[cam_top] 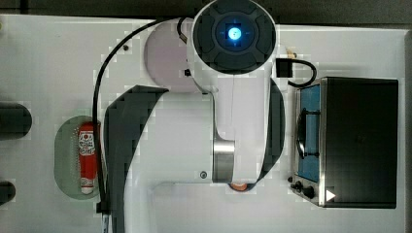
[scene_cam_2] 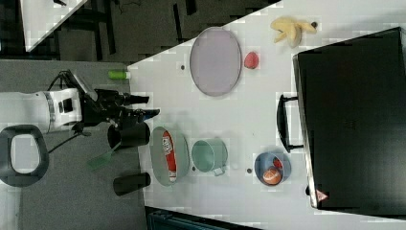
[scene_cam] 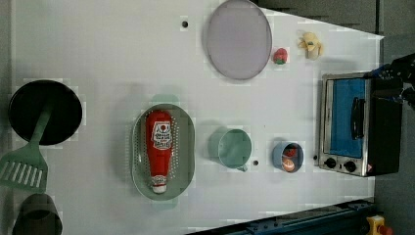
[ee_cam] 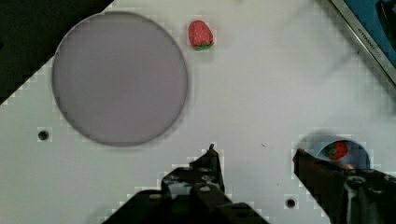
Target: Pick ketchup from strainer and place it on the table
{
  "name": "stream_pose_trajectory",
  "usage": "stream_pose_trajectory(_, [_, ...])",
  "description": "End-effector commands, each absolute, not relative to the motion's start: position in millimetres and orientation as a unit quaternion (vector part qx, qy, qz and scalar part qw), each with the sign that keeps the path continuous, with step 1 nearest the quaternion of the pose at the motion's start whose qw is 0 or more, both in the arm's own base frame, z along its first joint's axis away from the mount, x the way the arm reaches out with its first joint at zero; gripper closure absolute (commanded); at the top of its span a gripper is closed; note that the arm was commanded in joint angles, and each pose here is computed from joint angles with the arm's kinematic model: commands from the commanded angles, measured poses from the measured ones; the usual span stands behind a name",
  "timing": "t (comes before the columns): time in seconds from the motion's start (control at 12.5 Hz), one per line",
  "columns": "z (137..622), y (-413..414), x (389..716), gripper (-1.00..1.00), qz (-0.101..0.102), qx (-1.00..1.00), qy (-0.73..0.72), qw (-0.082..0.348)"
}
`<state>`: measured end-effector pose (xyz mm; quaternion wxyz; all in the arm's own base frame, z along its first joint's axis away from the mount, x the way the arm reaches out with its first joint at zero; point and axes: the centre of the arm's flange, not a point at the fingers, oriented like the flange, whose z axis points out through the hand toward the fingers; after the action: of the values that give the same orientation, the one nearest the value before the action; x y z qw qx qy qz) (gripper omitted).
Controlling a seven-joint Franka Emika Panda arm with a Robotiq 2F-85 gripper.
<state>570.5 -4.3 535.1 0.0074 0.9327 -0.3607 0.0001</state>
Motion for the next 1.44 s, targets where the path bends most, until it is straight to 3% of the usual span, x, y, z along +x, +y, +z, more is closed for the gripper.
stream_pose_trajectory(0.08, [604,-6,505,-0.59,0.0,0.917,-0.4,0.001])
stream_pose_trajectory(0.24, [602,8,507,-0.99,0.0,0.922,-0.388,0.003])
stream_pose_trajectory(0.64, [583,104,509,-1.0,-0.004,0.952,-0.304,0.014])
stream_pose_trajectory(0.96, [555,210,494,-1.0,-0.014,0.977,-0.21,0.022])
stream_pose_trajectory(1.44, [471,326,456,-1.0,-0.034,0.995,-0.098,0.007])
